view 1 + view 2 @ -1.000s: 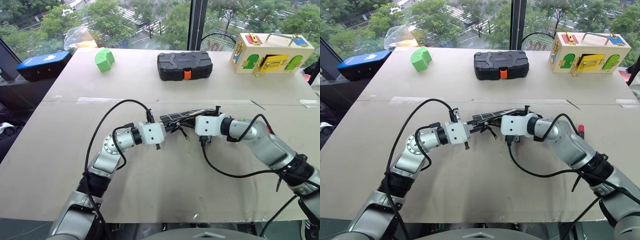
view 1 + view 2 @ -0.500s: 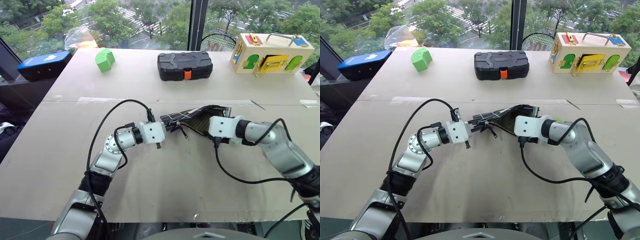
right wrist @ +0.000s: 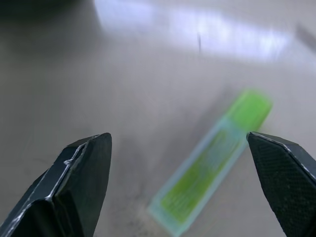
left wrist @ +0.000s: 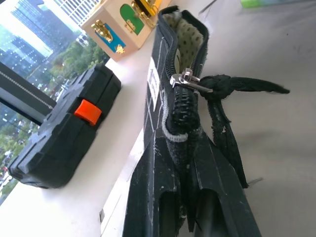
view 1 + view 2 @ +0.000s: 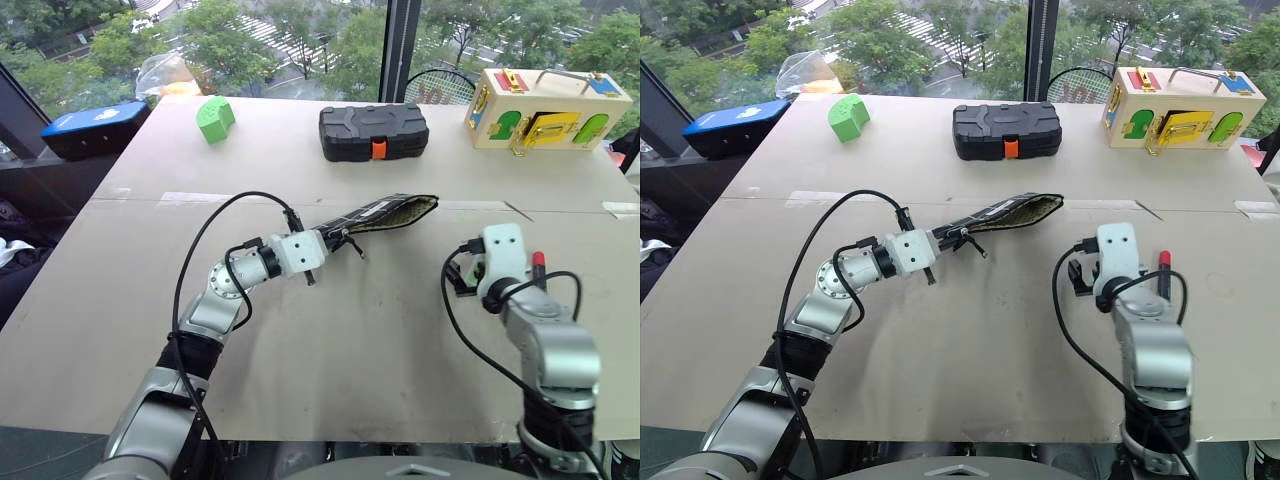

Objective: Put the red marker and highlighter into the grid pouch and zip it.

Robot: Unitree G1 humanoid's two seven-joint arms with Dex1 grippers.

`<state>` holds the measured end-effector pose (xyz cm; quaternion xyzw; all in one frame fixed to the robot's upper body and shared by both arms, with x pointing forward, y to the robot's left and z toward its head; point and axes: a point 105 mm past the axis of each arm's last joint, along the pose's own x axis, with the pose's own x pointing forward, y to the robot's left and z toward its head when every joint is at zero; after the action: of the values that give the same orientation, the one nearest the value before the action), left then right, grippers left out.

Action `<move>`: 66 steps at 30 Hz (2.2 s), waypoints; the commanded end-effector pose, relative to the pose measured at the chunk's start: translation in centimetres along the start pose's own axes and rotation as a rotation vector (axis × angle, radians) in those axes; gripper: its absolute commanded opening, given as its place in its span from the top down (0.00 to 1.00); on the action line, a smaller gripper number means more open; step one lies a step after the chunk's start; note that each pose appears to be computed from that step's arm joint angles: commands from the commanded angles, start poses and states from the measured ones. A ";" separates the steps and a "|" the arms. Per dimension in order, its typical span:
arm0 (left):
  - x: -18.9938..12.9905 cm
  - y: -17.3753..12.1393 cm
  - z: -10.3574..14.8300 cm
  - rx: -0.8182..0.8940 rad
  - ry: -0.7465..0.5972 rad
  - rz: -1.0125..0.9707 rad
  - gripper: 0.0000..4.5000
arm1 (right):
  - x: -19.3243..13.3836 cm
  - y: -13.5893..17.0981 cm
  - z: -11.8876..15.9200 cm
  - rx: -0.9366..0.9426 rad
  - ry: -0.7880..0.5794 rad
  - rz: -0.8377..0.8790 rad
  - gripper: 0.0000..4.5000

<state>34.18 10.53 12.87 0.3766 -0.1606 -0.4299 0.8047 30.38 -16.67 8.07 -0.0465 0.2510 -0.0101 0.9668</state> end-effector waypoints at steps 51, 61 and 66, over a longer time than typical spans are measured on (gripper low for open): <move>1.1 -0.6 3.4 0.040 -0.163 -0.099 1.00 | -8.6 -1.2 9.1 -0.409 -0.069 0.802 0.11; 1.5 0.7 2.6 0.075 -0.155 -0.103 1.00 | -6.6 -10.1 2.3 -0.122 -0.010 0.060 0.11; 1.8 0.3 3.0 0.122 -0.183 -0.138 1.00 | -4.6 -12.5 -1.4 -0.090 0.092 -0.147 0.11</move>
<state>33.93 8.38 13.79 0.3874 -0.2018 -0.5052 0.7443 25.25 -28.30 9.28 -0.0889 0.3184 -0.0429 0.9428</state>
